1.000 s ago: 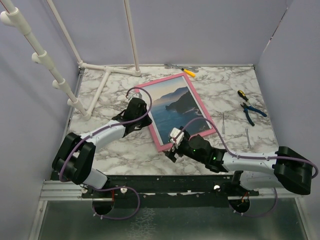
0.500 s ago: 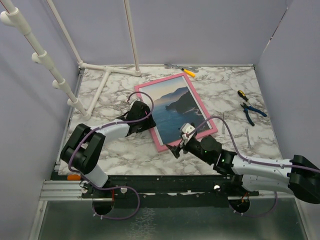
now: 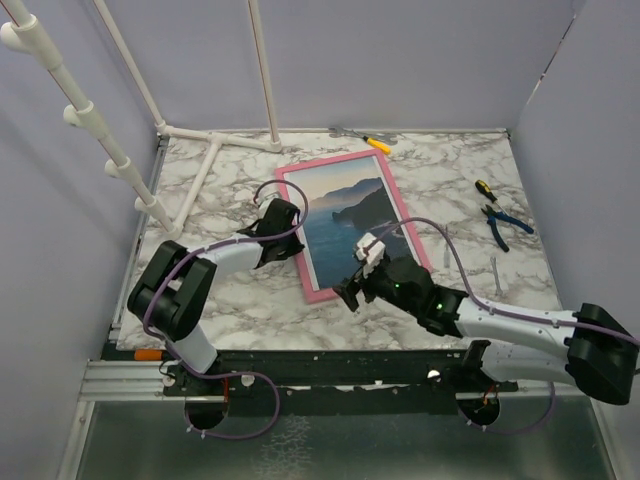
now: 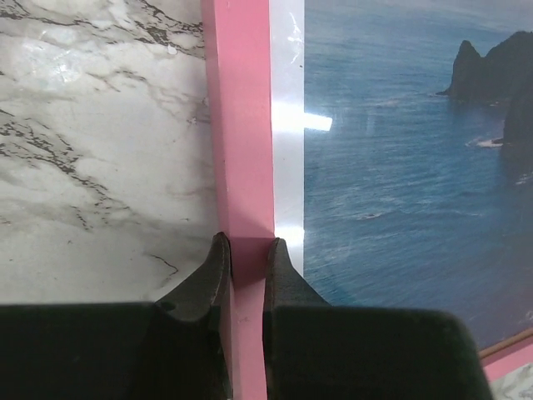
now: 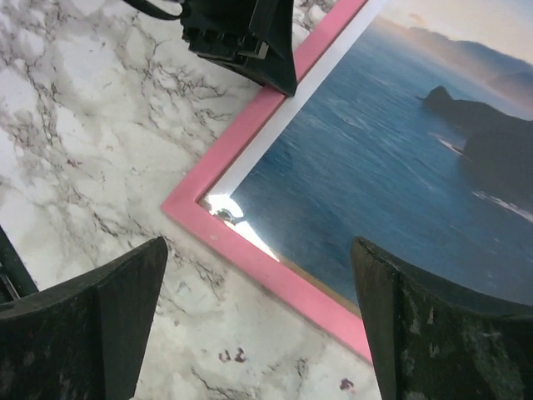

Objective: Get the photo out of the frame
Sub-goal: Turn over the photo frame at the center of the board.

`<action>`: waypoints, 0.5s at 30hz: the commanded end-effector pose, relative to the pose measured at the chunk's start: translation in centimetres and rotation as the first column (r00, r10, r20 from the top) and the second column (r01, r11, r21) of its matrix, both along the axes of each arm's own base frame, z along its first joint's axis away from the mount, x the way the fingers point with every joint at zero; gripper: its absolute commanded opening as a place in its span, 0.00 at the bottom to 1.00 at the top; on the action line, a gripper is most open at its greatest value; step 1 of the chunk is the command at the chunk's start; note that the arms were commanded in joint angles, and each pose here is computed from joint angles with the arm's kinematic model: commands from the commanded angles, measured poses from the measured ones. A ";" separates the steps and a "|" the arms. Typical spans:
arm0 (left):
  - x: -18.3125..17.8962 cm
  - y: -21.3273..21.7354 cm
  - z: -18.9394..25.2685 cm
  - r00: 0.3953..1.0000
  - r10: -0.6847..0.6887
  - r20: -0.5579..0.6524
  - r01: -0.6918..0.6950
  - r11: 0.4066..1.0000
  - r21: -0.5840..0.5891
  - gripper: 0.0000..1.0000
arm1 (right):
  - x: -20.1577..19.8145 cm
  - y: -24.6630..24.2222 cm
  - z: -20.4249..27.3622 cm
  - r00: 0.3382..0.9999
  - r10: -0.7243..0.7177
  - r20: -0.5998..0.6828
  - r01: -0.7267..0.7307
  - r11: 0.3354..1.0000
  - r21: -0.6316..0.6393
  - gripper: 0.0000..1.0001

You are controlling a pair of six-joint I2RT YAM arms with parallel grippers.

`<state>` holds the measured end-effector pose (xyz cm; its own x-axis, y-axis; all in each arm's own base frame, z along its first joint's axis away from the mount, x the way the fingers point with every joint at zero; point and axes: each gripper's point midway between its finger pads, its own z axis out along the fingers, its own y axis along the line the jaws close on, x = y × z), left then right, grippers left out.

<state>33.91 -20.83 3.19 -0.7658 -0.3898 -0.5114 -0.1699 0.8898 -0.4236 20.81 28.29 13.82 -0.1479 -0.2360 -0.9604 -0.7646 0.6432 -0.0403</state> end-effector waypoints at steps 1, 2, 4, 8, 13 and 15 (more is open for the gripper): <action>-0.1 0.8 1.1 1.000 -0.001 0.008 0.001 0.999 0.040 0.00 | 0.9 2.2 -0.3 0.979 -0.070 -0.193 0.060 0.997 -0.057 0.91; -0.1 0.6 1.5 1.000 -0.005 0.011 0.004 1.000 0.030 0.00 | 1.4 2.4 -0.6 0.960 -0.134 -0.247 0.121 0.990 -0.066 0.91; -0.2 0.0 2.3 1.000 -0.012 0.009 0.012 1.000 -0.005 0.00 | 1.9 3.3 -0.6 0.935 -0.181 -0.306 0.176 0.983 -0.045 0.90; -0.5 -1.1 3.7 1.000 -0.018 0.006 0.018 0.996 -0.083 0.00 | 1.5 5.5 -0.6 0.931 -0.200 -0.306 0.205 0.979 -0.015 0.87; -0.5 -1.8 6.1 0.999 -0.008 0.034 0.013 0.988 -0.156 0.00 | 1.1 6.7 -2.2 0.940 -0.263 -0.215 0.245 0.964 -0.106 0.85; -0.3 -2.0 7.2 0.999 -0.002 0.049 0.011 0.983 -0.181 0.00 | 0.9 6.9 -2.5 0.943 -0.267 -0.201 0.250 0.963 -0.104 0.83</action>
